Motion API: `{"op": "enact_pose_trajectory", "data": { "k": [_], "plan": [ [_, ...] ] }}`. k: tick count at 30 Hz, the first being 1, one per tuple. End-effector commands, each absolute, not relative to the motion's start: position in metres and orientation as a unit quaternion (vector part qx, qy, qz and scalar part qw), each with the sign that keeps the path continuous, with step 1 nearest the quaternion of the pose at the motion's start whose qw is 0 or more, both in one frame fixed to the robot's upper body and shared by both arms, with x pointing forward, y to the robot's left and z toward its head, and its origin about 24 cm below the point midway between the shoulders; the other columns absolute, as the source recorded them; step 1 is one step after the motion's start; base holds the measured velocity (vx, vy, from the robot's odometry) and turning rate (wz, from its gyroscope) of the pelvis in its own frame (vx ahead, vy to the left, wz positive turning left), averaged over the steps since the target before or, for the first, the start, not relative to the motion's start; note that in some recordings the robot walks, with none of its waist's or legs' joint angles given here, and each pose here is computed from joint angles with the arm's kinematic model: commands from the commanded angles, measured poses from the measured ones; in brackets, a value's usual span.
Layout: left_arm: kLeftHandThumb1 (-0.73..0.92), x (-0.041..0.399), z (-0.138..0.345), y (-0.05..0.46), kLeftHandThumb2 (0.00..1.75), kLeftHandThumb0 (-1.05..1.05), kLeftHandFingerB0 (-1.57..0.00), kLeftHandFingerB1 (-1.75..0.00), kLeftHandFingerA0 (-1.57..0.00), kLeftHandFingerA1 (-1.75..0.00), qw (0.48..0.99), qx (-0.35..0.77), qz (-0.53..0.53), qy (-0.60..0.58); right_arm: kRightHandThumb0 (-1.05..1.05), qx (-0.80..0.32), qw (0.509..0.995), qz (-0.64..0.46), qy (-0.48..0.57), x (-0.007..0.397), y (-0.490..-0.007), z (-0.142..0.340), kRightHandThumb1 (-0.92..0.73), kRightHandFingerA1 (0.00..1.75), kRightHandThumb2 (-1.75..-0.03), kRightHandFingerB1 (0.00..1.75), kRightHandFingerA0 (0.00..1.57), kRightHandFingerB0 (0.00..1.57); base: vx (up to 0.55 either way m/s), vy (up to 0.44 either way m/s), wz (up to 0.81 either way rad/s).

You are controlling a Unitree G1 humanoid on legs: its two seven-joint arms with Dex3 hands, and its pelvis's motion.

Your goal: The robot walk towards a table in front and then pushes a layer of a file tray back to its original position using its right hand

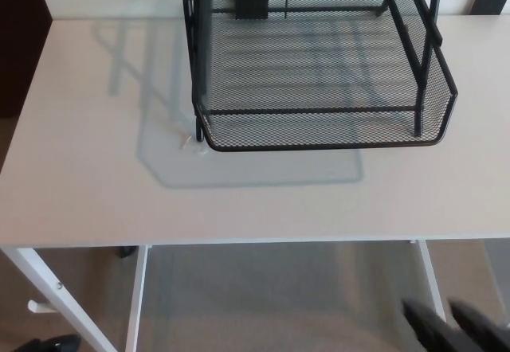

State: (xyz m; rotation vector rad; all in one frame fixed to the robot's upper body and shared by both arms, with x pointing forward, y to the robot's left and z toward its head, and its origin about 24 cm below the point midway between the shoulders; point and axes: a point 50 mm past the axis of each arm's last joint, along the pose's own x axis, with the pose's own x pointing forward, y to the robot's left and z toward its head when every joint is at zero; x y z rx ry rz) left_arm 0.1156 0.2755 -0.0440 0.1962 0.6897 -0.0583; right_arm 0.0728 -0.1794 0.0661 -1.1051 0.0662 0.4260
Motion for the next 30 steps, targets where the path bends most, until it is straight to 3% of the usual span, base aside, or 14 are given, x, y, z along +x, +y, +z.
{"op": "enact_pose_trajectory", "data": {
  "k": [1,3,5,6,7,8,9,10,14,17,22,30],
  "plan": [
    [0.67,0.103,-0.046,0.276,0.60,-0.12,-0.33,-0.38,-0.51,-0.48,0.932,0.117,-0.033,0.342,-0.72,-0.451,0.882,0.125,0.061,0.032,-0.218,0.039,-0.51,0.12,-0.84,0.11,0.00,0.00,0.00,0.000,0.00],
    [0.67,0.101,-0.044,0.274,0.60,-0.11,-0.34,-0.38,-0.50,-0.47,0.932,0.116,-0.033,0.343,-0.72,-0.446,0.883,0.128,0.074,0.029,-0.225,0.024,-0.53,0.15,-0.86,0.13,0.00,0.00,0.00,0.000,0.00],
    [0.67,0.097,-0.044,0.274,0.59,-0.12,-0.34,-0.38,-0.50,-0.47,0.931,0.120,-0.037,0.343,-0.81,-0.393,0.900,0.133,0.135,0.025,-0.233,0.002,-0.57,0.06,-0.89,0.06,0.00,0.00,0.00,0.000,0.00],
    [0.67,0.094,-0.045,0.275,0.60,-0.12,-0.34,-0.38,-0.50,-0.47,0.930,0.123,-0.038,0.345,-0.76,-0.350,0.909,0.133,0.185,0.022,-0.235,-0.007,-0.54,0.19,-0.92,0.14,0.00,0.00,0.00,0.000,0.00],
    [0.67,0.092,-0.045,0.276,0.60,-0.12,-0.34,-0.38,-0.50,-0.47,0.929,0.125,-0.040,0.346,-0.76,-0.326,0.914,0.130,0.202,0.021,-0.237,-0.012,-0.54,0.19,-0.92,0.14,0.00,0.00,0.00,0.000,0.00],
    [0.67,0.092,-0.044,0.275,0.59,-0.10,-0.34,-0.37,-0.52,-0.47,0.930,0.128,-0.040,0.343,-0.83,-0.323,0.914,0.128,0.211,0.022,-0.239,-0.017,-0.56,0.28,-0.92,0.06,0.01,0.00,0.00,0.000,0.00],
    [0.65,0.093,-0.044,0.275,0.60,-0.12,-0.35,-0.39,-0.51,-0.48,0.930,0.127,-0.039,0.342,-0.80,-0.308,0.917,0.125,0.220,0.024,-0.240,-0.019,-0.55,0.42,-0.92,0.10,0.03,0.00,0.00,0.000,0.00],
    [0.65,0.094,-0.044,0.275,0.59,-0.12,-0.36,-0.39,-0.51,-0.48,0.931,0.127,-0.038,0.341,-0.79,-0.294,0.921,0.122,0.226,0.025,-0.241,-0.020,-0.54,0.45,-0.92,0.11,0.02,0.00,0.00,0.000,0.00],
    [0.67,0.099,-0.044,0.275,0.59,-0.10,-0.36,-0.37,-0.54,-0.47,0.931,0.133,-0.038,0.337,-0.78,-0.220,0.942,0.086,0.238,0.032,-0.244,-0.025,-0.50,0.32,-0.87,0.09,0.02,0.00,0.00,0.000,0.00],
    [0.66,0.103,-0.041,0.276,0.60,-0.13,-0.34,-0.38,-0.50,-0.47,0.933,0.129,-0.035,0.333,-0.75,-0.204,0.946,0.072,0.240,0.034,-0.246,-0.030,-0.48,0.42,-0.86,0.13,0.02,0.00,0.00,0.000,0.00],
    [0.67,0.102,-0.040,0.278,0.60,-0.11,-0.34,-0.38,-0.51,-0.46,0.931,0.138,-0.041,0.334,-0.75,-0.202,0.947,0.072,0.240,0.034,-0.248,-0.031,-0.48,0.36,-0.86,0.11,0.02,0.00,0.00,0.000,0.00],
    [0.68,0.103,-0.041,0.278,0.59,-0.10,-0.35,-0.37,-0.51,-0.46,0.933,0.132,-0.038,0.333,-0.75,-0.207,0.945,0.085,0.238,0.037,-0.249,-0.031,-0.48,0.41,-0.86,0.11,0.02,0.00,0.00,0.000,0.00]
  ]
}}
